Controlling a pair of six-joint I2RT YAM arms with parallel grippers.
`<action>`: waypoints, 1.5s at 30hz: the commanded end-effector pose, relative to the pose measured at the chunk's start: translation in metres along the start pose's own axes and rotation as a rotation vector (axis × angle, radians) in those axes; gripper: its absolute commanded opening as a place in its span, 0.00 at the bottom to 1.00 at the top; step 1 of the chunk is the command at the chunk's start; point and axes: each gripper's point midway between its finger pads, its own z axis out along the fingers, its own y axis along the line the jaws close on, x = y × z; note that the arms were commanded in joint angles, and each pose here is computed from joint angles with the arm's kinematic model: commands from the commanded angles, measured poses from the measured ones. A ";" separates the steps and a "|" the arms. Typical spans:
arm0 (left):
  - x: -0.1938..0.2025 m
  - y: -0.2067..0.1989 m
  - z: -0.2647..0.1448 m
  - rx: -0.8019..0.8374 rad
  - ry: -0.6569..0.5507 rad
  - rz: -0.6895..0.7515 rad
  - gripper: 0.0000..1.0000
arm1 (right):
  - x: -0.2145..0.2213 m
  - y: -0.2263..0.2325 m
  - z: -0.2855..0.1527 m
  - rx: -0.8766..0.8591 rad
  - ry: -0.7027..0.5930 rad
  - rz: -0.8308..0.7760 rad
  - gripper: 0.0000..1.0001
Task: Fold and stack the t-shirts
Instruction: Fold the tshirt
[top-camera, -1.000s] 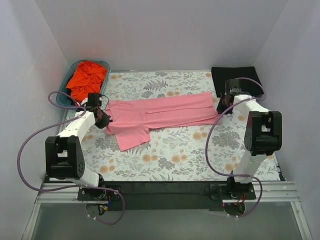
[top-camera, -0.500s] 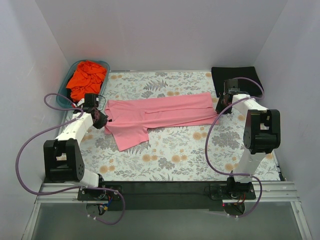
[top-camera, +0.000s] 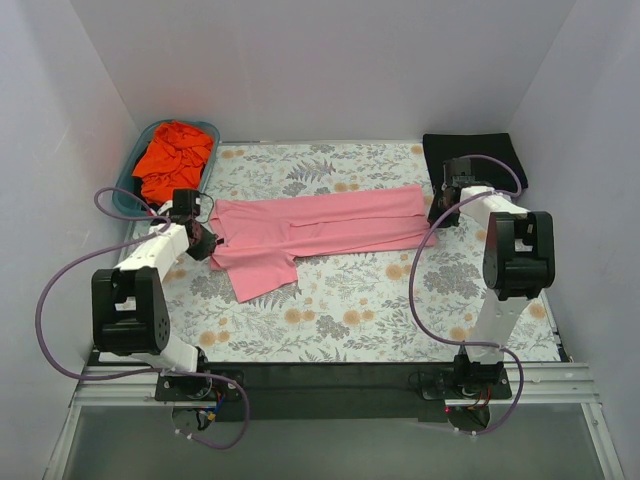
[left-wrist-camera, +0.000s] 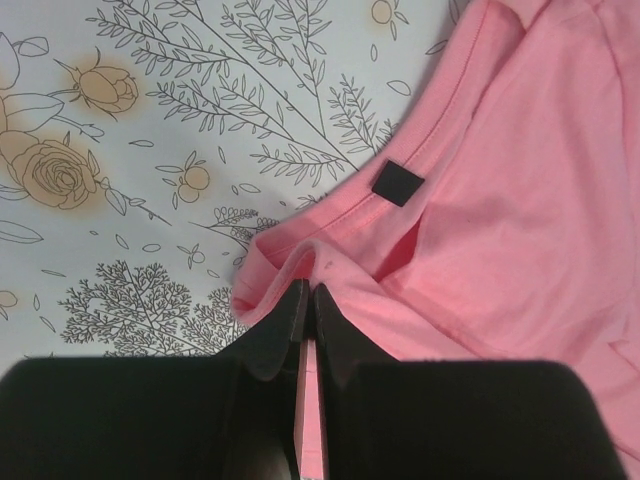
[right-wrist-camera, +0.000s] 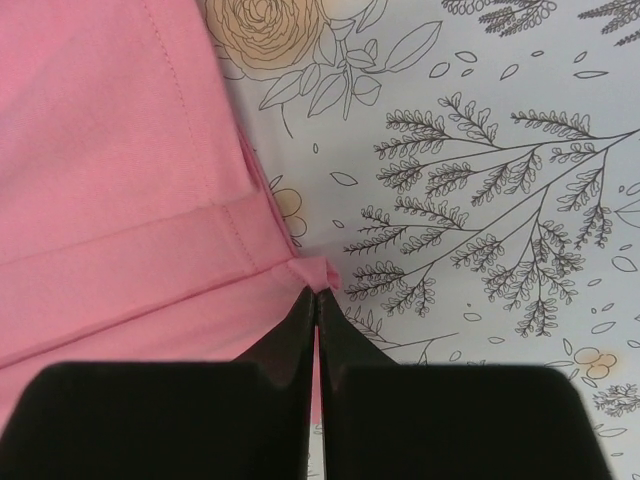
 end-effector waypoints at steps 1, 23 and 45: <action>-0.012 0.003 0.005 -0.023 -0.050 0.002 0.00 | -0.021 0.006 0.000 -0.013 -0.052 -0.014 0.04; 0.067 0.010 -0.075 0.193 0.091 0.145 0.73 | 0.083 0.190 -0.121 -0.567 -0.110 -0.389 0.54; 0.150 0.039 -0.030 0.078 0.226 0.180 0.46 | 0.245 0.303 -0.086 -0.815 0.209 -0.366 0.51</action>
